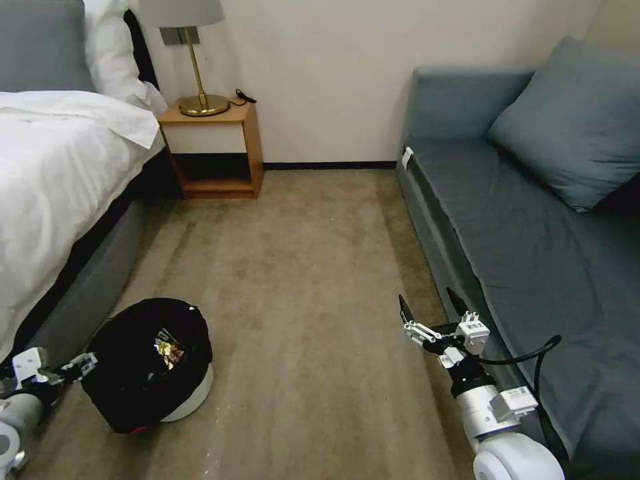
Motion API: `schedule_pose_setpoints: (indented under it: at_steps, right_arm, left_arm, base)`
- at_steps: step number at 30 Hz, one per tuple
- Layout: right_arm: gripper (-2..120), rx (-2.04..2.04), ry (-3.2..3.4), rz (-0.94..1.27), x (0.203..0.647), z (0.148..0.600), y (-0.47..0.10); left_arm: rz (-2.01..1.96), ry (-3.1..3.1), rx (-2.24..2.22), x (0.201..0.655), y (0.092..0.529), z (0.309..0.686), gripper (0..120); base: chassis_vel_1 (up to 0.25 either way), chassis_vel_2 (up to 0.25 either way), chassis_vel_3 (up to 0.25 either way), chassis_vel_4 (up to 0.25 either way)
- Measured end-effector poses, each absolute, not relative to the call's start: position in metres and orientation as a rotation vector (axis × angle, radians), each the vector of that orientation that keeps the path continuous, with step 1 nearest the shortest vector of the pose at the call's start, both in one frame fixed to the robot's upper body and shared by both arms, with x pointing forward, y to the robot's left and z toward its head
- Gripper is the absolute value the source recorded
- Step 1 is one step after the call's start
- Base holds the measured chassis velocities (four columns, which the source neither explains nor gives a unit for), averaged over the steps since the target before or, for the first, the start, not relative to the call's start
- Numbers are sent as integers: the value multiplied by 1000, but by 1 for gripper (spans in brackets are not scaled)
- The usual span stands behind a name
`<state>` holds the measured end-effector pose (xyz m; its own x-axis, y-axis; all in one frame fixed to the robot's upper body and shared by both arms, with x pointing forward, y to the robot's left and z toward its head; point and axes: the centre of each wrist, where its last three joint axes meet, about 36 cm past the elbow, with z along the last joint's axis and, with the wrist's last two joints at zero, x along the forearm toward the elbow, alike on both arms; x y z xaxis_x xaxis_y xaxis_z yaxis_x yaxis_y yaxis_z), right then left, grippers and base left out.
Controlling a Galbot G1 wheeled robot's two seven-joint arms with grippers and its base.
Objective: Pick up the trash bin, then pick up the garbage on the floor and place it into the trash bin.
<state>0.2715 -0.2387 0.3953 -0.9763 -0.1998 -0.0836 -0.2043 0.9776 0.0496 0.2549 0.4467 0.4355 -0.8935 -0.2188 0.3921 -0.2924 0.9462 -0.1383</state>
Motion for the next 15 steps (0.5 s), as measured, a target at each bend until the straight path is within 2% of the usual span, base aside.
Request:
schedule_pose_setpoints:
  at_steps: [1,4,15]
  right_arm:
    - [100,-312,3046,89,271,395,-239]
    - [100,-312,3046,89,271,395,-239]
    - [100,-312,3046,89,272,395,-239]
  left_arm:
    - [273,-2722,371,255,447,436,84]
    - [184,-2968,267,243,411,438,98]
    - [-17,-3175,7,221,315,426,99]
  base:
    - [0,0,0,0]
    - [0,0,0,0]
    - [0,0,0,0]
